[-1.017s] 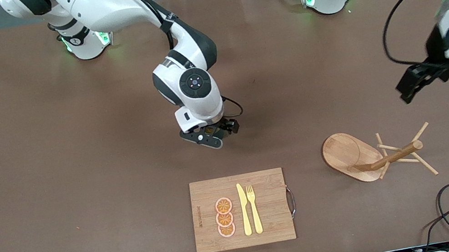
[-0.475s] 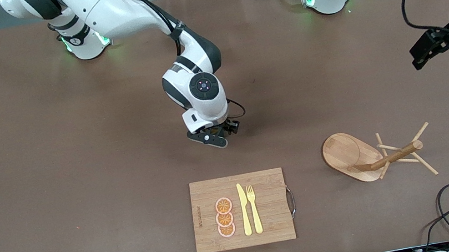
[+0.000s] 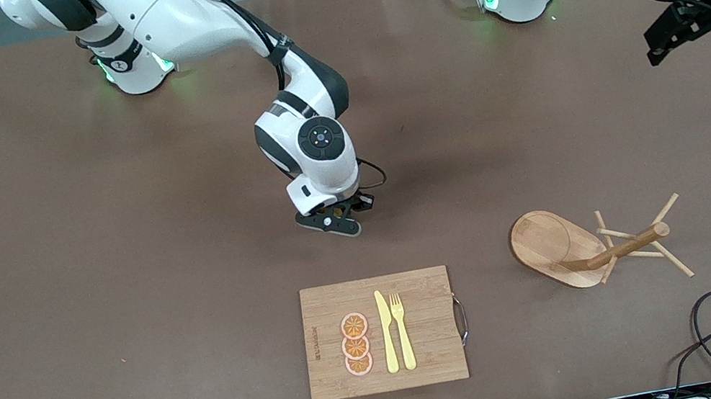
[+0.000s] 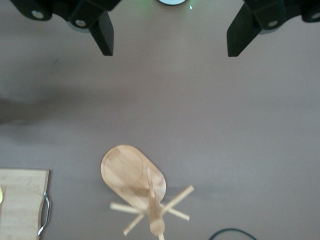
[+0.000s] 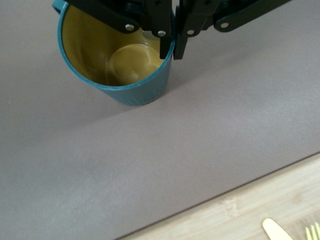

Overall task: Transfer cup from left to right arm and place
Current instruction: 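Close the right gripper on the teal mug's rim, then carry the teal mug with the right gripper beside the cutting board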

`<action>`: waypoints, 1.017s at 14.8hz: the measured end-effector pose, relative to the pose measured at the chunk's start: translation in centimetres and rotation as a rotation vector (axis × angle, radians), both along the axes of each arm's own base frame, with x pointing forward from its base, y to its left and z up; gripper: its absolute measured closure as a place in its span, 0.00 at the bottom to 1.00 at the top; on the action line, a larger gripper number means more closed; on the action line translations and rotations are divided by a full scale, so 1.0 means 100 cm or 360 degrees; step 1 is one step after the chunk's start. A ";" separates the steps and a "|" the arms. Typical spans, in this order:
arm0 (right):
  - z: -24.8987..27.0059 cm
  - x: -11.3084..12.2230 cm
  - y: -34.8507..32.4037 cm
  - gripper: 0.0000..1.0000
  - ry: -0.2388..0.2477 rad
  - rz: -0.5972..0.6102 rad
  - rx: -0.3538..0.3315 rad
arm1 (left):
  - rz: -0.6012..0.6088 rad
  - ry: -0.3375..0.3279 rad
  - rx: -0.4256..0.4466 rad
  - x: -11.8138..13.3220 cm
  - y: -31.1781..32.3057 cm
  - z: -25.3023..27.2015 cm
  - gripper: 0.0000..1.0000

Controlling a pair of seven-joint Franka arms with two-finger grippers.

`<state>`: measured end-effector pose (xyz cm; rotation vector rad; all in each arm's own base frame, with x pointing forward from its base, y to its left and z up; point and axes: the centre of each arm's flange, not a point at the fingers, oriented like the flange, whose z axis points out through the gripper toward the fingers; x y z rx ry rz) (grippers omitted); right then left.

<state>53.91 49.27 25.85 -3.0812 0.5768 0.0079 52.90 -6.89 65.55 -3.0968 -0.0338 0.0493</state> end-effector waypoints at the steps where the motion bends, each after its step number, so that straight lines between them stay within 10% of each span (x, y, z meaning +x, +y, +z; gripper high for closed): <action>1: 0.006 0.005 -0.007 0.96 0.0011 0.0048 -0.0030 | -0.0002 0.0012 0.0004 -0.005 0.001 -0.002 0.00; 11: 0.097 0.138 -0.284 0.96 0.0161 0.0571 -0.0073 | -0.0064 -0.0002 0.0003 -0.026 0.007 -0.013 0.00; 15: 0.081 0.172 -0.446 0.96 0.0079 0.0854 -0.0035 | -0.0079 -0.0053 -0.0005 -0.023 0.006 -0.010 0.00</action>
